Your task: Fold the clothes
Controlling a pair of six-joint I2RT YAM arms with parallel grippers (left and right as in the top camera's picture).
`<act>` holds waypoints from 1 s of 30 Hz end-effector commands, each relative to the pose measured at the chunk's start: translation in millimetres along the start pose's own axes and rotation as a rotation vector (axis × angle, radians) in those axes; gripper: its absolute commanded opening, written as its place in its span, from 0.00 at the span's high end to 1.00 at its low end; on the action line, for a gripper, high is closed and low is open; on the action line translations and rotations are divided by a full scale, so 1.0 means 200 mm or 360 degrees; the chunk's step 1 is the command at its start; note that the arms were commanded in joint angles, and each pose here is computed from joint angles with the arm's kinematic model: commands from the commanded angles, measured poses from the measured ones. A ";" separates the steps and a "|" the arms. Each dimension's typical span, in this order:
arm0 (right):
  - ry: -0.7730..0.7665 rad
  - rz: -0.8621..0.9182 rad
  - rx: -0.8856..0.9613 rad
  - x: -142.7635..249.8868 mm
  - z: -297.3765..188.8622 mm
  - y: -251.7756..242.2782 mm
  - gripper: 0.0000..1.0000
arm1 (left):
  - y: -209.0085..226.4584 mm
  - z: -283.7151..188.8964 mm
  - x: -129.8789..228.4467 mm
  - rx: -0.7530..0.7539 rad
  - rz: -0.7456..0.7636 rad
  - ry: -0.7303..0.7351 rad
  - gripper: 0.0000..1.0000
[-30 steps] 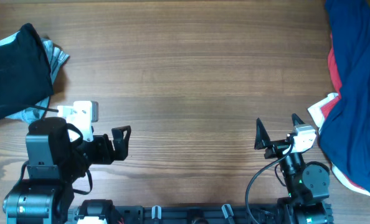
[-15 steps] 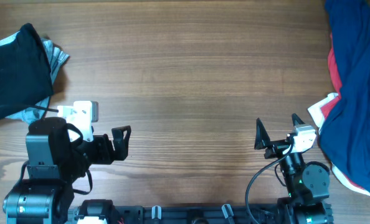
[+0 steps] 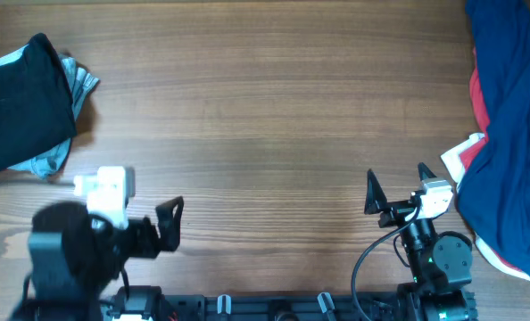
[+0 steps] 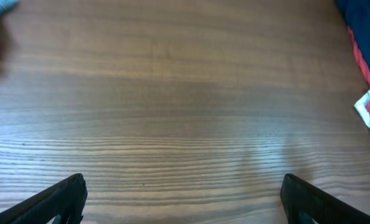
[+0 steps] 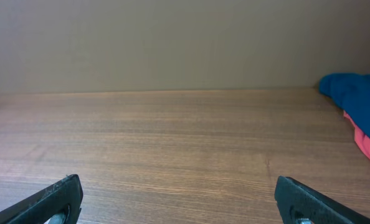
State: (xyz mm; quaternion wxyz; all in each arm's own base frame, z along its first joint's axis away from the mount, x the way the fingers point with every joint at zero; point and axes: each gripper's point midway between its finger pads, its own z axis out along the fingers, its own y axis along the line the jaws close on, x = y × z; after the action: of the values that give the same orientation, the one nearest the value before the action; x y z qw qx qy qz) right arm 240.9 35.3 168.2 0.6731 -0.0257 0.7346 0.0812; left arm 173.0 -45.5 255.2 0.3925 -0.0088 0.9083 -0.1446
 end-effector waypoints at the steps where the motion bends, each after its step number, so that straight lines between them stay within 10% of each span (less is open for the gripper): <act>1: -0.0028 0.0022 0.0021 -0.02 0.00 -0.01 0.00 | 0.08 -0.01 0.08 -0.0104 0.0036 -0.0123 0.00; 18: -0.0028 0.0023 0.0020 -0.02 0.00 -0.01 0.00 | 0.19 0.42 -0.02 -0.0023 0.0345 -0.1154 0.00; 30: -0.0028 0.0023 0.0021 -0.02 0.00 -0.01 0.00 | 0.23 0.54 0.08 -0.0028 0.0309 -0.1062 0.00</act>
State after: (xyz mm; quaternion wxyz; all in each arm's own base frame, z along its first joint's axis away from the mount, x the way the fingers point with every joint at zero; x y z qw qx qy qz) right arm 240.8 35.3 169.3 0.6747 -0.0245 0.7331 0.0824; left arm 243.9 -31.3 161.5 0.6784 0.0264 0.7285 -0.0910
